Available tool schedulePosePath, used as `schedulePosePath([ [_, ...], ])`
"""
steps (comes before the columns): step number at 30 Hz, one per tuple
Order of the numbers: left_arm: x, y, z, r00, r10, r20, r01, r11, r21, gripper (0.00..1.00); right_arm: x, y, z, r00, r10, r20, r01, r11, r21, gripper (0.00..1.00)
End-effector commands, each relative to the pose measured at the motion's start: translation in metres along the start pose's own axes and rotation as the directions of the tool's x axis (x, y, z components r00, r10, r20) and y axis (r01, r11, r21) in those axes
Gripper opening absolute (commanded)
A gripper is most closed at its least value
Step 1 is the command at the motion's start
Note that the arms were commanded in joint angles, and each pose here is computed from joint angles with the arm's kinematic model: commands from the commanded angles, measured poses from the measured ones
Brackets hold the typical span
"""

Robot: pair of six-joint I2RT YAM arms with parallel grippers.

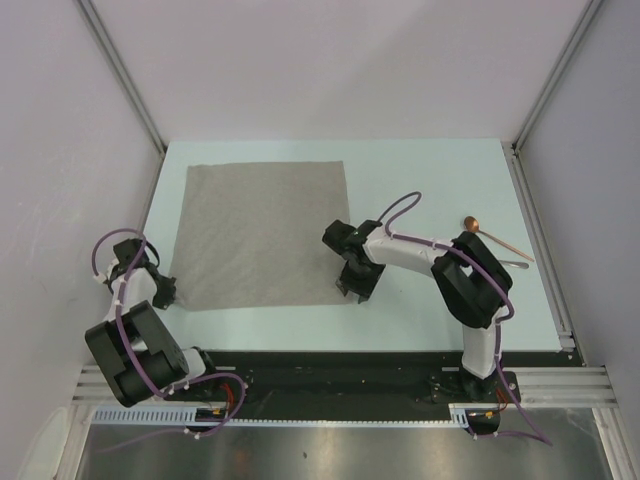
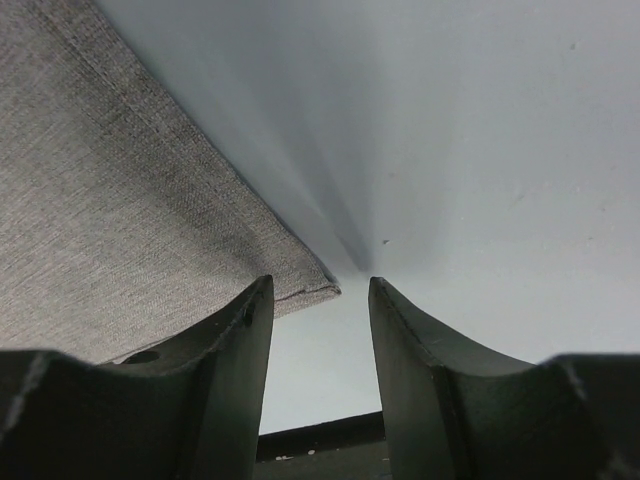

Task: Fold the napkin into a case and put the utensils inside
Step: Pick up the flattened napkin from the center of the board, then fold and flatten the napkin at the center of the board.

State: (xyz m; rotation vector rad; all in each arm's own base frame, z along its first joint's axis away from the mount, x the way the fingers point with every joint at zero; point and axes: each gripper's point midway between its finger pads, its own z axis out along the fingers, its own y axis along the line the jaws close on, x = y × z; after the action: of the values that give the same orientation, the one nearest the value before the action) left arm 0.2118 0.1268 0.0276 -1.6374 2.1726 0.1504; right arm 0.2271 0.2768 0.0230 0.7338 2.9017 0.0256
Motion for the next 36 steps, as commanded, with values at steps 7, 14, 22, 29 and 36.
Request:
schedulePosePath([
  [7, -0.003, -0.002, -0.001, 1.0, -0.019, 0.012, 0.019, 1.0, 0.017, 0.0, 0.01, 0.009, 0.016, 1.0, 0.024, -0.014, -0.024, 0.999, 0.036, 0.42],
  [14, -0.015, -0.005, -0.013, 0.998, -0.015, 0.065, 0.013, 0.999, 0.03, 0.0, 0.001, 0.014, 0.012, 1.0, -0.011, 0.024, 0.011, 1.0, -0.008, 0.0],
  [22, -0.054, -0.005, -0.062, 0.969, -0.066, 0.237, 0.047, 0.995, 0.083, 0.0, -0.018, 0.019, -0.028, 0.955, -0.262, 0.136, 0.282, 0.946, -0.159, 0.0],
  [29, -0.057, -0.012, -0.101, 0.938, -0.141, 0.318, 0.063, 0.968, 0.242, 0.0, 0.006, 0.015, -0.044, 0.876, -0.452, 0.169, 0.482, 0.816, -0.318, 0.0],
  [36, -0.087, -0.016, -0.178, 0.874, -0.179, 0.451, 0.017, 0.94, 0.34, 0.0, 0.028, 0.031, -0.154, 0.687, -0.498, 0.529, 0.722, 0.551, -0.419, 0.0],
])
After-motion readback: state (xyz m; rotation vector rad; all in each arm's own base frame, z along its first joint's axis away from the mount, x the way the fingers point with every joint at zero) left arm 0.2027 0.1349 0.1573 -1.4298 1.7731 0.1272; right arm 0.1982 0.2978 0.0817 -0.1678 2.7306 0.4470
